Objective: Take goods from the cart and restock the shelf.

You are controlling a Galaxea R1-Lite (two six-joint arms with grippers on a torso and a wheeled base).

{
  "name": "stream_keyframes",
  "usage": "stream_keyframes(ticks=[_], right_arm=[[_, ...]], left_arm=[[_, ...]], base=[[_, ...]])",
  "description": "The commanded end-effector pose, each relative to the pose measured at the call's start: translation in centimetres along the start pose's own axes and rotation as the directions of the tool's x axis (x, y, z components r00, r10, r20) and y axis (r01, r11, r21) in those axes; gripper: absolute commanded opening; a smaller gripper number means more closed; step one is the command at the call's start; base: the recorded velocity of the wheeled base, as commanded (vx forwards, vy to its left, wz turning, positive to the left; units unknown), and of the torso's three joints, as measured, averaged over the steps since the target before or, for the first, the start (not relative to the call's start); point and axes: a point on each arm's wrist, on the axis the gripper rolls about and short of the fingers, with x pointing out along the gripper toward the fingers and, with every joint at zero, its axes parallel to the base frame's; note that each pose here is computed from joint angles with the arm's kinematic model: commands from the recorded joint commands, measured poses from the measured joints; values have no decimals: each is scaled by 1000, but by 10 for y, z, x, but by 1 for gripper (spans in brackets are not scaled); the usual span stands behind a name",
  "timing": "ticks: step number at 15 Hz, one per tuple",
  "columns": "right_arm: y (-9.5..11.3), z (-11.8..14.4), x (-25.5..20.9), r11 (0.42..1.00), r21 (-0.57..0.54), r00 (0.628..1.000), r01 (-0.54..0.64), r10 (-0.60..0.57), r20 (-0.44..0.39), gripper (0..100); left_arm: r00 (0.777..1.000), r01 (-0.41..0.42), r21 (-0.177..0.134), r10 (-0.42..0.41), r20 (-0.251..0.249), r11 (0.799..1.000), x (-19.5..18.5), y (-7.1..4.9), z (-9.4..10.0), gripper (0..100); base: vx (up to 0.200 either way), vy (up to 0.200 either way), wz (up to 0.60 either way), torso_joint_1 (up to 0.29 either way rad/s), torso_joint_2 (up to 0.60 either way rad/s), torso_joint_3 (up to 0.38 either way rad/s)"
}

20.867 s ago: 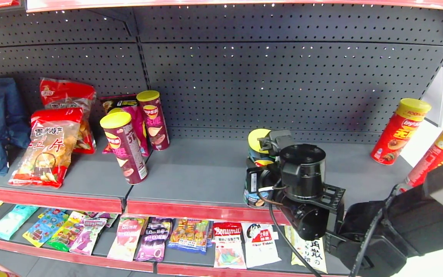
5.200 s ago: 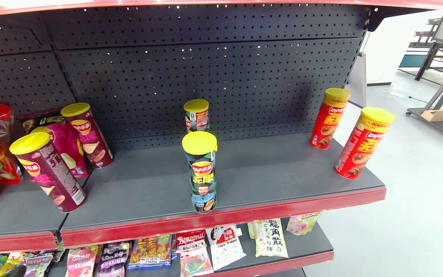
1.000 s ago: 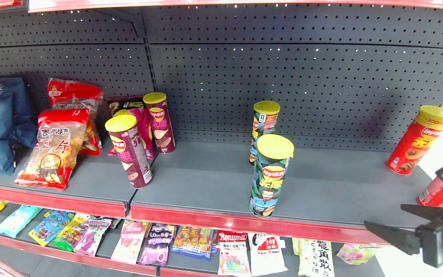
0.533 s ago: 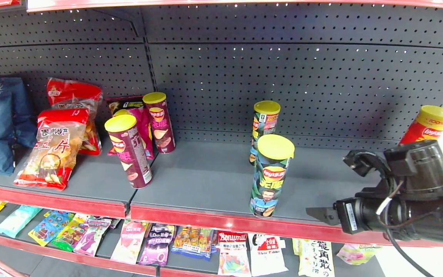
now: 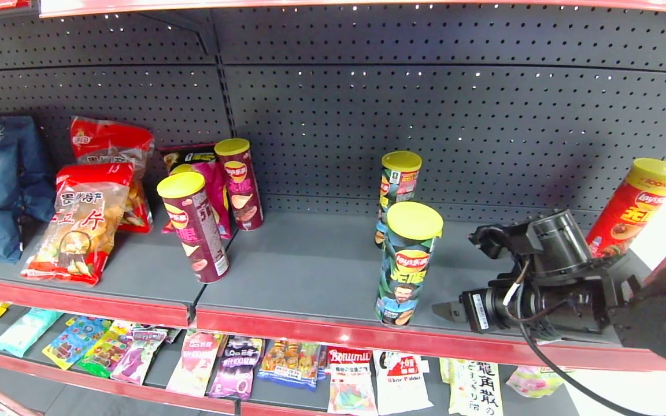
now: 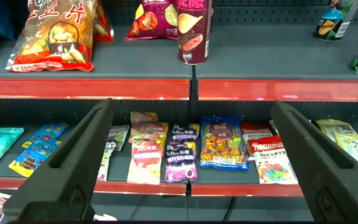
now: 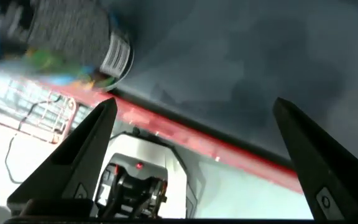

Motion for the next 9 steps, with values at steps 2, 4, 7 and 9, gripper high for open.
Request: stream_keyframes(ticks=[2, 4, 7, 9], right_arm=[[2, 2, 17, 1000, -5, 999, 24, -24, -28, 100], [2, 1, 22, 999, -9, 998, 44, -45, -38, 100], [4, 4, 27, 999, -12, 998, 46, -47, -37, 100], [5, 6, 31, 999, -13, 998, 50, -50, -38, 100]], left_arm=[[1000, -2, 0, 2, 1, 1000, 0, 0, 0, 100], [1000, 0, 0, 0, 1, 1000, 0, 0, 0, 100], [1000, 0, 0, 0, 1, 1000, 0, 0, 0, 100], [1000, 0, 0, 0, 1, 1000, 0, 0, 0, 100]], base=[[0, 0, 0, 0, 0, 0], [0, 0, 0, 0, 0, 0], [0, 0, 0, 0, 0, 0], [0, 0, 0, 0, 0, 0]])
